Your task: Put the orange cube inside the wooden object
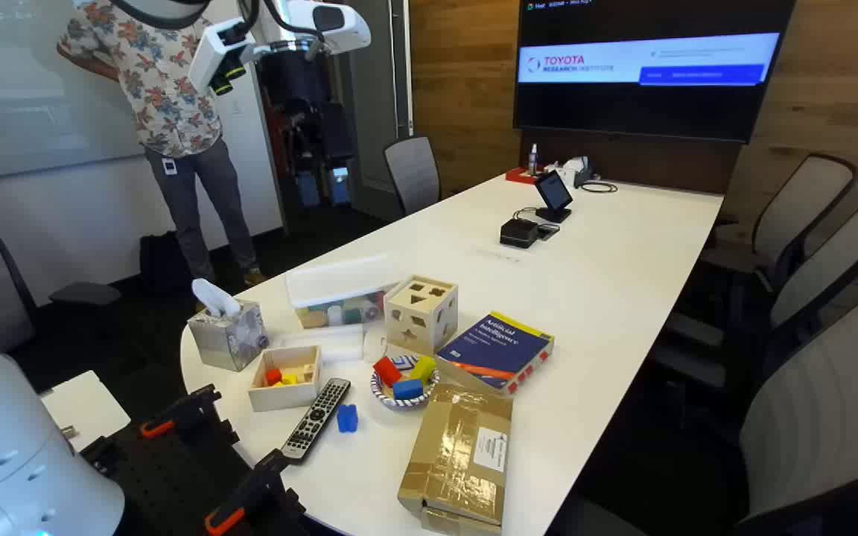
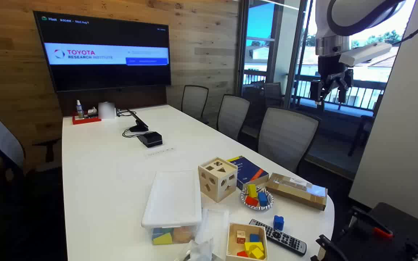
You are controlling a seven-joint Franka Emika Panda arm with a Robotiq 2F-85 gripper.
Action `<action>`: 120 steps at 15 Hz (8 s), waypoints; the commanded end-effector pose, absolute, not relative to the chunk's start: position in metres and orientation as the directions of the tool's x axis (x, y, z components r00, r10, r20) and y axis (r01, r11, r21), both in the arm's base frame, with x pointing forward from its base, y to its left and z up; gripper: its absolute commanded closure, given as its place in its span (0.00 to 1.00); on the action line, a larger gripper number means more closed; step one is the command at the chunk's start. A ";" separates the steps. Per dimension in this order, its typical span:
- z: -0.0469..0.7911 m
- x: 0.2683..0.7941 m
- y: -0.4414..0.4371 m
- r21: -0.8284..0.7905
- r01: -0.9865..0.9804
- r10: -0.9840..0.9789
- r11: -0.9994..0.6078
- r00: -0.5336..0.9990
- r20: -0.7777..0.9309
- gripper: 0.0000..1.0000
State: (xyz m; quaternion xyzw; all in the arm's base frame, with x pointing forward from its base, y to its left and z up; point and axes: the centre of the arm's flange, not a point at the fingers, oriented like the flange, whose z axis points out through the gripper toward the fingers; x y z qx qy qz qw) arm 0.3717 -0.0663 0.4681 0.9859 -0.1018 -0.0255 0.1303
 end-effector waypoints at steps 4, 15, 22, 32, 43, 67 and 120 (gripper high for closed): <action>0.468 0.372 -0.066 0.262 -0.194 -0.207 -0.945 0.978 -0.024 0.00; 0.468 0.372 -0.066 0.262 -0.194 -0.207 -0.945 0.978 -0.024 0.00; 0.462 0.383 -0.049 0.269 -0.255 -0.262 -0.929 0.965 0.012 0.00; 0.343 0.487 0.106 0.146 -0.644 -0.568 -0.751 0.743 0.355 0.00; 0.199 0.500 0.107 0.115 -0.761 -0.632 -0.638 0.604 0.485 0.00; 0.013 0.559 0.128 0.135 -0.894 -0.789 -0.426 0.441 0.429 0.00; 0.204 0.550 0.082 -0.013 -0.918 -0.813 -0.395 0.344 0.470 0.92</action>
